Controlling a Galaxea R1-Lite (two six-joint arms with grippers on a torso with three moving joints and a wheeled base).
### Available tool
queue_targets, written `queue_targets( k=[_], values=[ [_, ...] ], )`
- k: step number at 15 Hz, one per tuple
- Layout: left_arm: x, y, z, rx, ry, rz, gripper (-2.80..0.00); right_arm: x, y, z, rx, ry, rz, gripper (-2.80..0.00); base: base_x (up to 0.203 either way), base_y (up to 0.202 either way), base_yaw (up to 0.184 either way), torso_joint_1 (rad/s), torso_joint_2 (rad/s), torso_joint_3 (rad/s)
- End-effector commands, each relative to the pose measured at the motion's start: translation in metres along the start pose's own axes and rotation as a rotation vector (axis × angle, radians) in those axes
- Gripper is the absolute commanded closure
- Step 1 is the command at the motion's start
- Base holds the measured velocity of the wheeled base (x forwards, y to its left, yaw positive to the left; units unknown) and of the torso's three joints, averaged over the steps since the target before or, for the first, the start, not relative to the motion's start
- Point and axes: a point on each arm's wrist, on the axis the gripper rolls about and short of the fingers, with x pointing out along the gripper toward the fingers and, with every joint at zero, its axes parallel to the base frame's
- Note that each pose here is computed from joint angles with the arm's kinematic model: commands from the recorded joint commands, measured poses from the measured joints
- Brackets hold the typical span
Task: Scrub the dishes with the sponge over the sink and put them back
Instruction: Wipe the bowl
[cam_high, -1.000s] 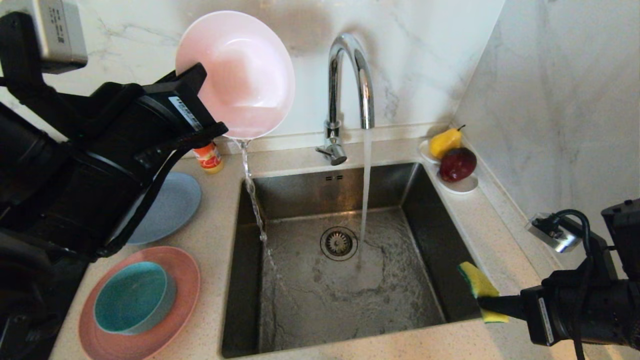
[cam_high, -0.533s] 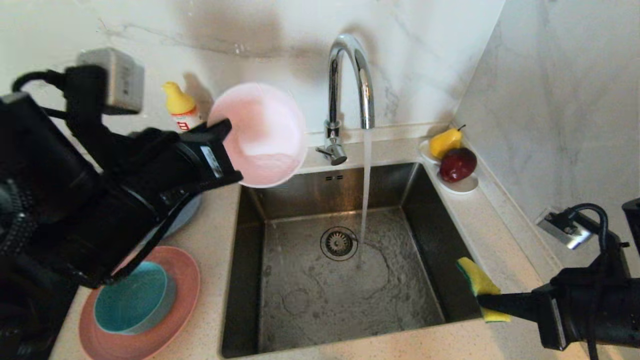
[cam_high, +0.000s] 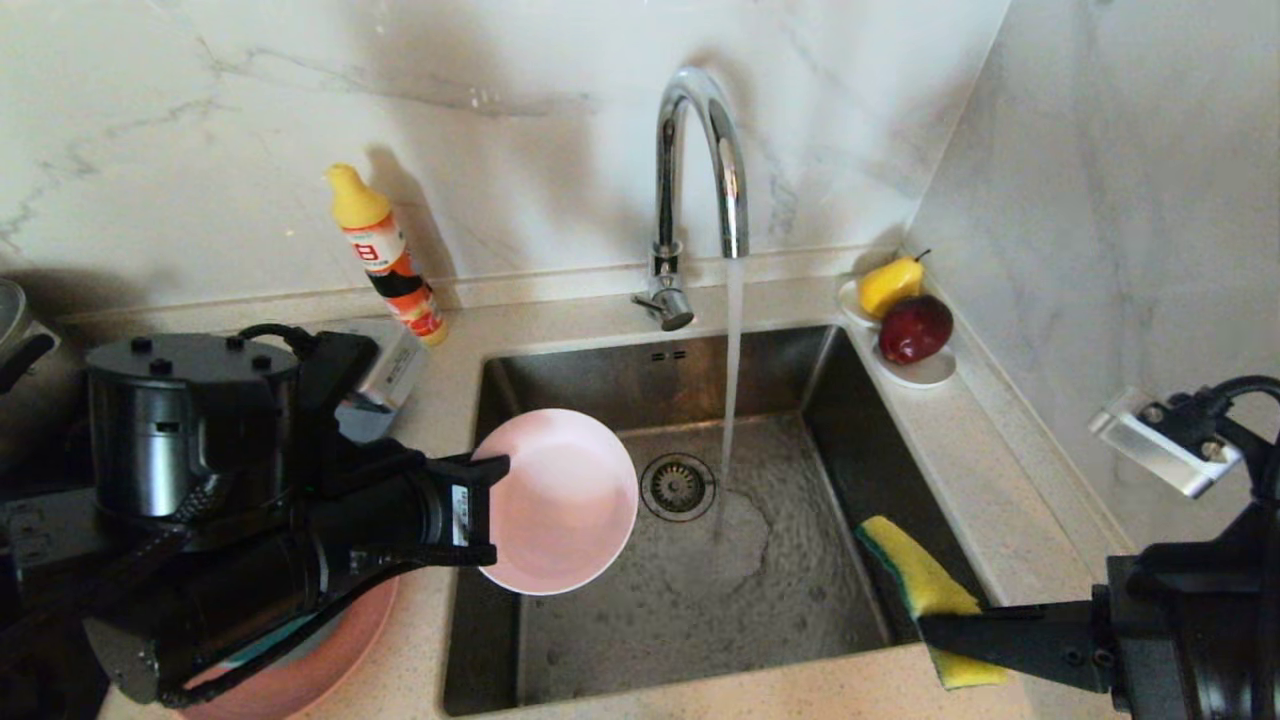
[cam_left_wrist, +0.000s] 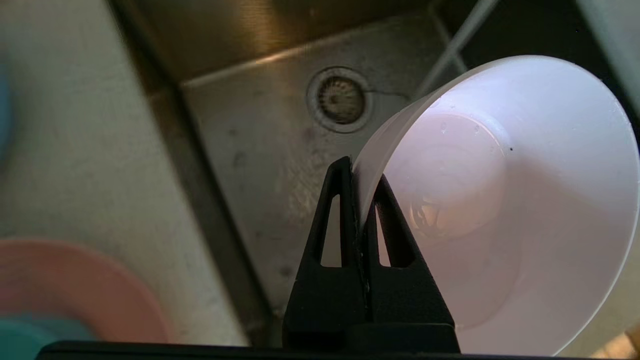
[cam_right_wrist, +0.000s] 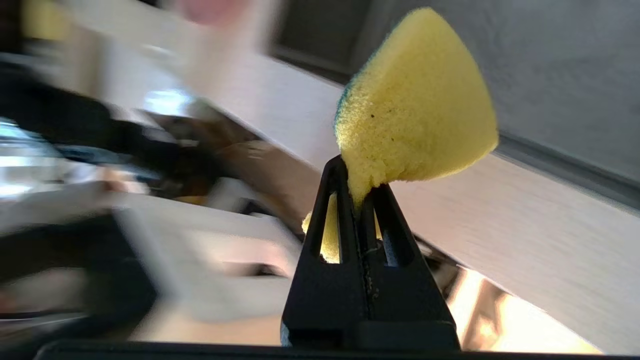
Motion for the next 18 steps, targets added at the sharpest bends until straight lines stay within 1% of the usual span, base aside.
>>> queue_targets(
  k=[1,3,6,7,9,13,15,18],
  values=[
    [0.001,-0.007,-0.004,0.012,0.007,0.022,0.0,0.012,0.011,0.009,0.003,0.022,0.043,0.0,0.0,0.0,0.0,0.0,0.0,0.0],
    [0.004,-0.021,-0.008,0.029,-0.012,0.058,0.0,0.029,0.02,0.019,0.01,0.061,0.063,0.0,0.0,0.0,0.0,0.0,0.0,0.0],
    [0.015,-0.042,-0.018,0.043,-0.074,0.112,0.0,0.054,0.033,0.033,0.063,0.09,0.089,0.0,0.0,0.0,0.0,0.0,0.0,0.0],
    [0.017,-0.049,-0.022,0.041,-0.102,0.112,0.0,0.061,0.036,0.039,0.074,0.098,0.093,0.0,0.0,0.0,0.0,0.0,0.0,0.0],
    [0.018,-0.061,-0.032,0.06,-0.119,0.084,0.0,0.071,0.042,0.043,0.077,0.127,0.097,0.0,0.0,0.0,0.0,0.0,0.0,0.0],
    [0.027,-0.069,-0.039,0.08,-0.185,0.081,0.0,0.102,0.044,0.043,0.078,0.178,0.087,0.0,0.0,0.0,0.0,0.0,0.0,0.0],
    [0.025,-0.068,-0.037,0.078,-0.219,0.079,0.0,0.112,0.045,0.046,0.079,0.179,0.086,0.0,0.0,0.0,0.0,0.0,0.0,0.0],
    [0.02,-0.066,-0.034,0.072,-0.236,0.077,0.0,0.126,0.044,0.056,0.098,0.166,0.077,0.0,0.0,0.0,0.0,0.0,0.0,0.0]
  ],
)
